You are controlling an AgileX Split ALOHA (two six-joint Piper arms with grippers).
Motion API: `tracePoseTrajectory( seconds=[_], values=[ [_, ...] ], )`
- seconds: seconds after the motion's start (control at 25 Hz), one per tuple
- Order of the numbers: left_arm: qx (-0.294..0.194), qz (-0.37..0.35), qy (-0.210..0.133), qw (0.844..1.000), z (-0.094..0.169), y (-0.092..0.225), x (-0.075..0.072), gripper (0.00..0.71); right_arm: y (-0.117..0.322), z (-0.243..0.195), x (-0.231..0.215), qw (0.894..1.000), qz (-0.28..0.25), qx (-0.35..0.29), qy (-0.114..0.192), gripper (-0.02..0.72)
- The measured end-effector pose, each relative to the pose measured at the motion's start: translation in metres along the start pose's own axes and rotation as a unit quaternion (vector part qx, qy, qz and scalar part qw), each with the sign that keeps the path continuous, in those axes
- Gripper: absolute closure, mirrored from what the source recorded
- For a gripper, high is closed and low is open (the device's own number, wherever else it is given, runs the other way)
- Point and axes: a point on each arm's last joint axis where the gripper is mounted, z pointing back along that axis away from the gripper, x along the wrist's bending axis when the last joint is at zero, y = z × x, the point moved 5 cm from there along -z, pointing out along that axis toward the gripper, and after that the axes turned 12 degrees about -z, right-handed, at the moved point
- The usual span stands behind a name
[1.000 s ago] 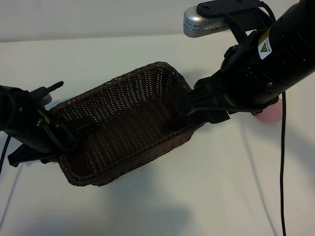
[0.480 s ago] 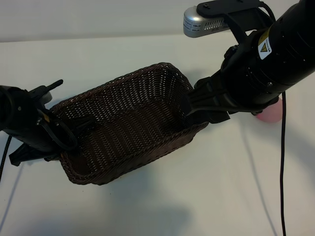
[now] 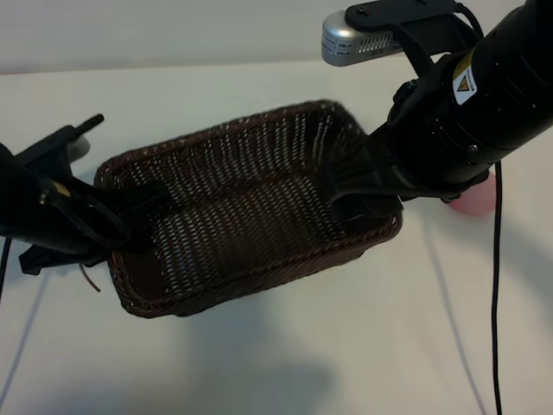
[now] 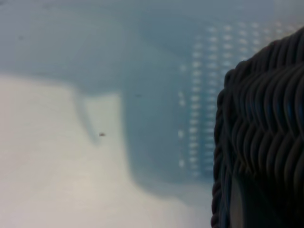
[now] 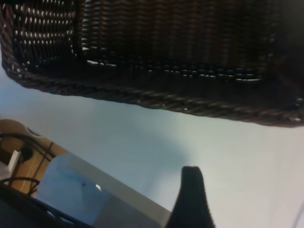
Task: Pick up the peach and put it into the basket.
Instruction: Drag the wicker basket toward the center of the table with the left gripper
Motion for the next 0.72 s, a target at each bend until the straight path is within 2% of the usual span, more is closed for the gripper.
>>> tracePoseTrajectory(
  seconds=[0.16,0.44,0.72],
  values=[
    [-0.008,-0.001,0.018,1.0,0.01,-0.008,0.002,0.595,0.0,0.0,0.0,1.0,0.0,0.0,0.0,0.151],
    [-0.014,-0.057,0.031,0.998,0.03,-0.042,0.001,0.595,0.0,0.0,0.0,1.0,0.0,0.0,0.0,0.151],
    [0.038,-0.119,0.035,0.992,0.013,-0.07,-0.009,0.597,0.0,0.0,0.0,1.0,0.0,0.0,-0.001,0.151]
  ],
)
